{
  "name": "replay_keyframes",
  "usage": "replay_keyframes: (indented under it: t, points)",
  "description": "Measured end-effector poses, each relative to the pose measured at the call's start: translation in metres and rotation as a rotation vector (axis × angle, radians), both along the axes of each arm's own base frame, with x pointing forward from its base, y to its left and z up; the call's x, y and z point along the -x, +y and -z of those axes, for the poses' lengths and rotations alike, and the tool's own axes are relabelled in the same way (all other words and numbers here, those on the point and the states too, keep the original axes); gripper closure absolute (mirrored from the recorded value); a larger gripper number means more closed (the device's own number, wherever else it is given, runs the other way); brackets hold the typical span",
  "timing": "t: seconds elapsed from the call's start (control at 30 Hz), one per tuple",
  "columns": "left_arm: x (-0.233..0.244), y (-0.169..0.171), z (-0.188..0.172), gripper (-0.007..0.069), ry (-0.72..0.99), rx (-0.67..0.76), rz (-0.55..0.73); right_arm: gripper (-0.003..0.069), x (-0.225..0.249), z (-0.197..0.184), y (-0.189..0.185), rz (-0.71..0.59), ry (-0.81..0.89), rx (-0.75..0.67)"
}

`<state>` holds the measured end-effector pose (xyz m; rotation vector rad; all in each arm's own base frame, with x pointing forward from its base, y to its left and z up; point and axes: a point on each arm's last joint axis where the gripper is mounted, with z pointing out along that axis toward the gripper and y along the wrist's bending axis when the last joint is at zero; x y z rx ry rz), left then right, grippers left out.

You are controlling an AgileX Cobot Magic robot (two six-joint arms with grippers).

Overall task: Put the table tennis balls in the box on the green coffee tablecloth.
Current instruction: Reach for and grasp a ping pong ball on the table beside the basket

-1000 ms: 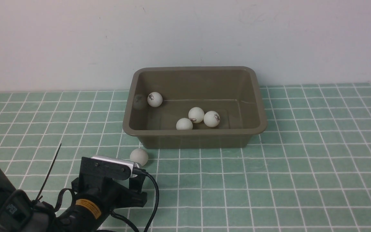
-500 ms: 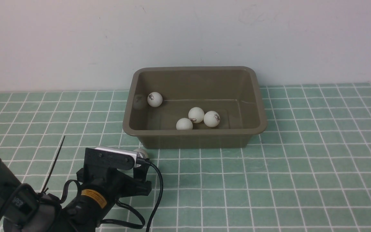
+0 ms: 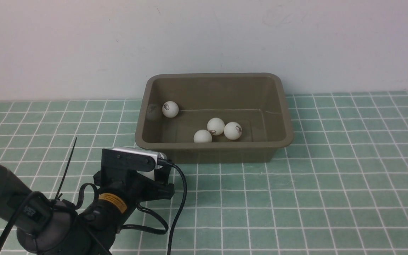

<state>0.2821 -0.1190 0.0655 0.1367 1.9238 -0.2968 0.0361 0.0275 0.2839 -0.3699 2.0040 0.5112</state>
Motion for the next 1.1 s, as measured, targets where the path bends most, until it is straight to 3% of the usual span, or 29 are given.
replay_keyframes:
  t: [0.6, 0.73, 0.87, 1.1]
  points:
    - [-0.0097, -0.0043, 0.0041, 0.0043, -0.034, 0.015, -0.003, 0.0676, 0.0000, -0.0001, 0.0001, 0.000, 0.000, -0.001]
    - [-0.0099, -0.0044, 0.0043, 0.0112, -0.033, 0.016, -0.003, 0.0676, 0.0000, -0.0001, 0.0001, 0.000, 0.000, -0.001]
    - [-0.0099, -0.0040, 0.0045, 0.0279, -0.031, 0.015, -0.008, 0.0676, 0.0000, -0.0001, 0.0001, 0.000, 0.000, -0.001]
    - [-0.0031, -0.0016, 0.0025, 0.0280, -0.018, 0.009, 0.002, 0.0676, 0.0000, -0.0001, 0.0001, 0.000, 0.000, -0.001]
